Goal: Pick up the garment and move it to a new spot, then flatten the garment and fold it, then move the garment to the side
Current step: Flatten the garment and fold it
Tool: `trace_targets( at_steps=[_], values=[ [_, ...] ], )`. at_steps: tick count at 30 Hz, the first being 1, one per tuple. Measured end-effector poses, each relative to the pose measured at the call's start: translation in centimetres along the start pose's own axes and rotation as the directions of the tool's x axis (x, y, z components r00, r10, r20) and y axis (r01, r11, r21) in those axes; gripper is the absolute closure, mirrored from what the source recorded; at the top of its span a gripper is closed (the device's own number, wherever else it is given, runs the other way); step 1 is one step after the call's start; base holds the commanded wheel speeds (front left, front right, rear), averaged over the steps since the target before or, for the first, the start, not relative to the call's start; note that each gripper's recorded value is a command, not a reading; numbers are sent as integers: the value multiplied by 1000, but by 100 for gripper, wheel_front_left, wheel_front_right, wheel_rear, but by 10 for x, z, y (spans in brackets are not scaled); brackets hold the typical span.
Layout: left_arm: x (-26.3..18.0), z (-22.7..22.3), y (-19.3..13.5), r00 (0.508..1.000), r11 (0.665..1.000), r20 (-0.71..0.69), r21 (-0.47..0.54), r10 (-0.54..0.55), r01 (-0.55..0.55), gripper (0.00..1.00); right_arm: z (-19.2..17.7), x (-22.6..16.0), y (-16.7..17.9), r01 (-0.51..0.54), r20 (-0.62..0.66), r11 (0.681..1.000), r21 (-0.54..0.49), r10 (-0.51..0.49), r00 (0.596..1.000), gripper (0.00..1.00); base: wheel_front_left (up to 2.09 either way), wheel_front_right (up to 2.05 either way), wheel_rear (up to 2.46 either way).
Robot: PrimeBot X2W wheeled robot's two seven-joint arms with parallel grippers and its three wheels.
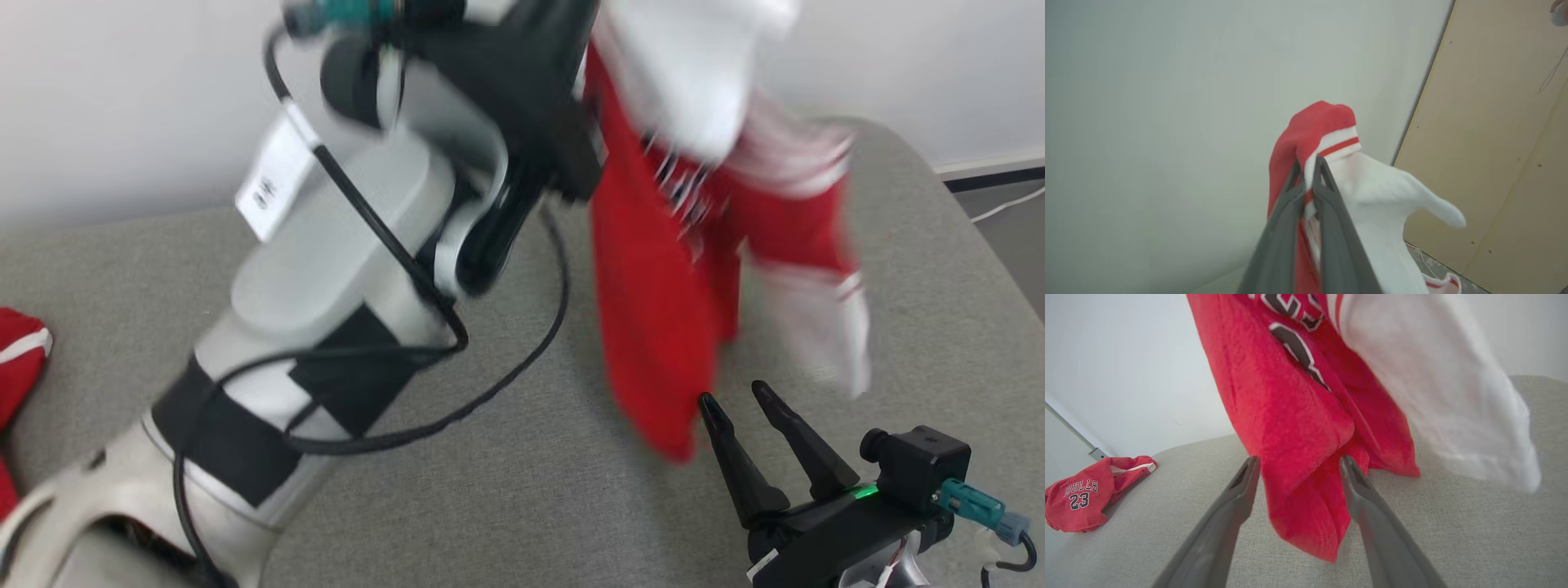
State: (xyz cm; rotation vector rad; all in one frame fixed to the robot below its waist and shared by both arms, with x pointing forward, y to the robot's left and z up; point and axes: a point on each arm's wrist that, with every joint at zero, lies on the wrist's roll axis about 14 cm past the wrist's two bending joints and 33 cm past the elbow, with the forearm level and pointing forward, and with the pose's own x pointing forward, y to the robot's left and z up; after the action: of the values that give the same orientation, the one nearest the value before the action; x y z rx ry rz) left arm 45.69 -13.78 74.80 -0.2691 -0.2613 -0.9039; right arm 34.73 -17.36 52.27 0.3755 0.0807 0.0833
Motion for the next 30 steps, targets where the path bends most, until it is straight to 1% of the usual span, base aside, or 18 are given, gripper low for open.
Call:
trace_targets(
  at_steps=[3,6,8,12,14,21,23,24,25,30],
  values=[
    [-22,-57,36,985,994,-142,-32,98,-103,100,-4,7,2,-9,-12,1000,0,9,1000,0,0,0,0],
    [-58,-107,83,935,970,-270,-19,228,-242,100,-5,16,8,-33,-19,999,0,33,999,0,0,0,0],
    [-81,-130,110,894,948,-330,7,303,-319,100,-9,20,11,-44,-31,999,2,44,999,0,0,0,0],
    [-119,-152,155,819,896,-381,61,429,-440,100,-13,28,17,-67,-46,998,4,67,997,0,0,0,0],
    [-140,-162,174,772,863,-410,84,485,-498,100,-16,30,19,-72,-53,997,5,72,996,0,0,0,0],
    [-197,-175,222,656,759,-422,135,626,-637,100,-17,30,19,-73,-62,997,-1,73,995,0,0,0,0],
    [-208,-173,231,638,738,-409,151,653,-658,100,-16,30,19,-73,-60,997,-3,73,996,0,0,0,0],
    [-214,-169,238,627,725,-398,169,670,-668,14,-15,29,19,-74,-61,997,-8,73,995,0,0,0,0],
    [-218,-169,240,620,719,-399,175,676,-672,0,-14,29,19,-74,-59,997,-9,74,996,0,0,0,0],
    [-227,-164,245,606,709,-396,198,690,-677,0,-12,28,21,-78,-57,997,-12,77,995,0,0,0,0]
  ],
)
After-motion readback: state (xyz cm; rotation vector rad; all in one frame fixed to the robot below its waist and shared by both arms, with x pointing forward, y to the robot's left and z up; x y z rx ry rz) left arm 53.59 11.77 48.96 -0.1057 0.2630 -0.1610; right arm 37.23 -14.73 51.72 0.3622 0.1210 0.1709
